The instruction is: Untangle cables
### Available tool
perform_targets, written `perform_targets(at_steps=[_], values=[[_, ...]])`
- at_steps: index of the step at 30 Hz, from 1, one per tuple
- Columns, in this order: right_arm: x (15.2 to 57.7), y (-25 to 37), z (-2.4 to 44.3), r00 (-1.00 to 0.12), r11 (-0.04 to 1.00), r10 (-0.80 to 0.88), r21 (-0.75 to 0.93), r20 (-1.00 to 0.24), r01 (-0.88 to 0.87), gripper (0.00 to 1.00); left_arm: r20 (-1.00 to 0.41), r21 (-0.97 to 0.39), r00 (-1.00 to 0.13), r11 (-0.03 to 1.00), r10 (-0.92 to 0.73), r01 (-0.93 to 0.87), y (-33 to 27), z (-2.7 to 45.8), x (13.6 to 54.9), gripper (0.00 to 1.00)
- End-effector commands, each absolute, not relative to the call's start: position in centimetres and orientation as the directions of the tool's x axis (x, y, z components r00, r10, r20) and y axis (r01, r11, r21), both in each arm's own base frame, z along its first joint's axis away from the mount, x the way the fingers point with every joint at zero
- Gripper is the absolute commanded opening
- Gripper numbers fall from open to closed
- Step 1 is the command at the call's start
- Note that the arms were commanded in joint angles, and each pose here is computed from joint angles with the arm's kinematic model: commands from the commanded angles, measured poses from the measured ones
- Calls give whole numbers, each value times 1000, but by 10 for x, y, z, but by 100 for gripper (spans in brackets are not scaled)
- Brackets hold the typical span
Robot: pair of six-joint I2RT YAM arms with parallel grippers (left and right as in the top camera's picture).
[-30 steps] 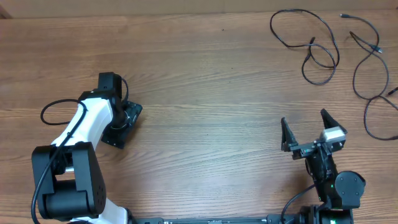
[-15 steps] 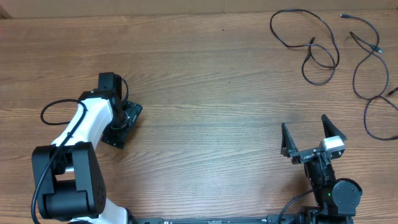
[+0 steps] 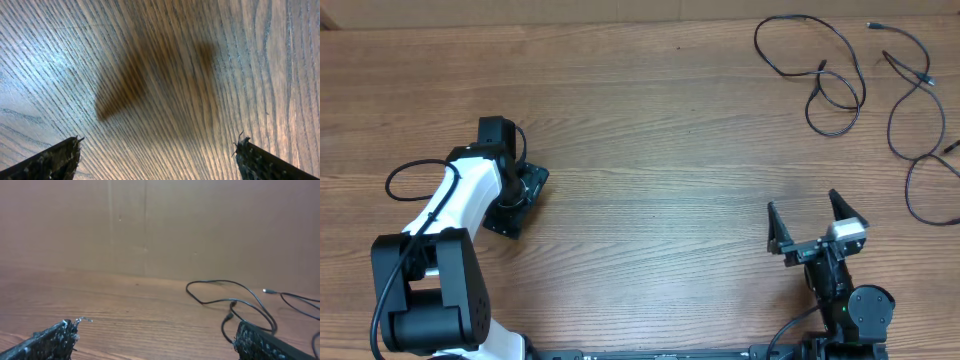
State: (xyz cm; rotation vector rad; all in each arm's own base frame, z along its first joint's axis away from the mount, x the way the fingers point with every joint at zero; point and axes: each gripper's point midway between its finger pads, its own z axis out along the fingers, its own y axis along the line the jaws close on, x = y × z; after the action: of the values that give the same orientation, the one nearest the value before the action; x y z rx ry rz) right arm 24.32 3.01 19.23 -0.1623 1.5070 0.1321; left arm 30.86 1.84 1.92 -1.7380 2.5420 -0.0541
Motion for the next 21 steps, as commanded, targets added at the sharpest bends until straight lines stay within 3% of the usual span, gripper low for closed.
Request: perform_targets(at_steps=[1, 7, 21], values=[[245, 21, 182, 30, 991, -6, -9, -1000, -131, 100, -46, -54, -384, 387, -922, -921, 19, 18, 310, 100], [247, 0, 171, -18, 991, 130, 130, -991, -5, 100, -46, -54, -384, 387, -922, -921, 19, 18, 310, 100], [247, 2, 170, -21, 999, 39, 39, -999, -18, 100, -47, -54, -384, 387, -922, -921, 19, 18, 310, 99]])
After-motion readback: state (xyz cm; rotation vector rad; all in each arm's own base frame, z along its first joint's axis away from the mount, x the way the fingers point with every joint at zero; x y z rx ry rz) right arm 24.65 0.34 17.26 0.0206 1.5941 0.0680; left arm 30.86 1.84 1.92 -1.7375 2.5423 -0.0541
